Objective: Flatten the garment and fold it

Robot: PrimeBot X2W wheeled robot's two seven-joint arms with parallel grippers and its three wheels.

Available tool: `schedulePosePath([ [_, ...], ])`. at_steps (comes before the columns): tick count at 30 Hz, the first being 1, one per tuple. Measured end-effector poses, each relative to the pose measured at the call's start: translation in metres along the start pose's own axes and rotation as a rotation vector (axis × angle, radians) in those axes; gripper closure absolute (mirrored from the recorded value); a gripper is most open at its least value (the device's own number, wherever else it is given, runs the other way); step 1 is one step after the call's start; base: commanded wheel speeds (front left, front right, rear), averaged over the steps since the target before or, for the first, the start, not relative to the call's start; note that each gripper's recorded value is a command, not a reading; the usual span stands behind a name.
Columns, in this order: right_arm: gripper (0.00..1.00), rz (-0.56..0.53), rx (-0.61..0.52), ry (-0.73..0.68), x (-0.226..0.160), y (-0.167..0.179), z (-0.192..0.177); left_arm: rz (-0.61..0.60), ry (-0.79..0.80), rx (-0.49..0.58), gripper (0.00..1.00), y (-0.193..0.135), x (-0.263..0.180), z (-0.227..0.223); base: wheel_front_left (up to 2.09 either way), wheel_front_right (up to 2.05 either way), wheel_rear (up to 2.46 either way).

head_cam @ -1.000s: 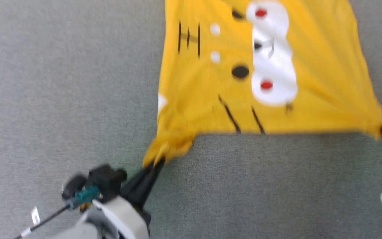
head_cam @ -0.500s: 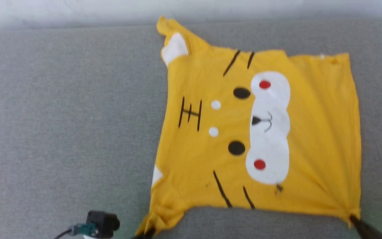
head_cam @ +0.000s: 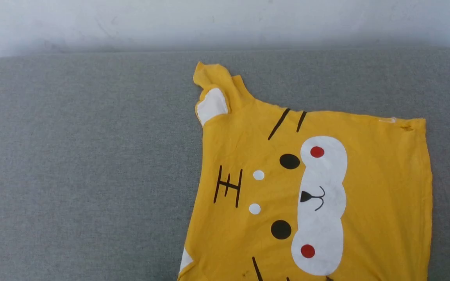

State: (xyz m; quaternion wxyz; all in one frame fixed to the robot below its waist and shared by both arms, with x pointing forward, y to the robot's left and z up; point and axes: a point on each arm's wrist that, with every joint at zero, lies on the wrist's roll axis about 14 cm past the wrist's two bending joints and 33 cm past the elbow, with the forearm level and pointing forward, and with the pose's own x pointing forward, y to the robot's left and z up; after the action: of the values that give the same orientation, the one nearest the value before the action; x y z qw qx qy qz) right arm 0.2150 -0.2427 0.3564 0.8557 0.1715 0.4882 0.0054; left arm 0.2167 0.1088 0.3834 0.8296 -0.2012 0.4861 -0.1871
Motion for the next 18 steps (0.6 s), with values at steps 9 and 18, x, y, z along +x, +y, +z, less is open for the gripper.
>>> schedulePosePath([
  [9, 1.0, 0.039, -0.048, -0.17, -0.012, 0.017, 0.039, 0.128, -0.288, 0.161, 1.0, 0.023, -0.021, 0.056, 0.0, 0.0, 0.0],
  [18, 1.0, 0.108, -0.277, -0.56, -0.047, 0.06, 0.162, 0.175, -0.654, 0.552, 1.0, -0.005, -0.055, 0.176, 0.0, 0.0, 0.0],
])
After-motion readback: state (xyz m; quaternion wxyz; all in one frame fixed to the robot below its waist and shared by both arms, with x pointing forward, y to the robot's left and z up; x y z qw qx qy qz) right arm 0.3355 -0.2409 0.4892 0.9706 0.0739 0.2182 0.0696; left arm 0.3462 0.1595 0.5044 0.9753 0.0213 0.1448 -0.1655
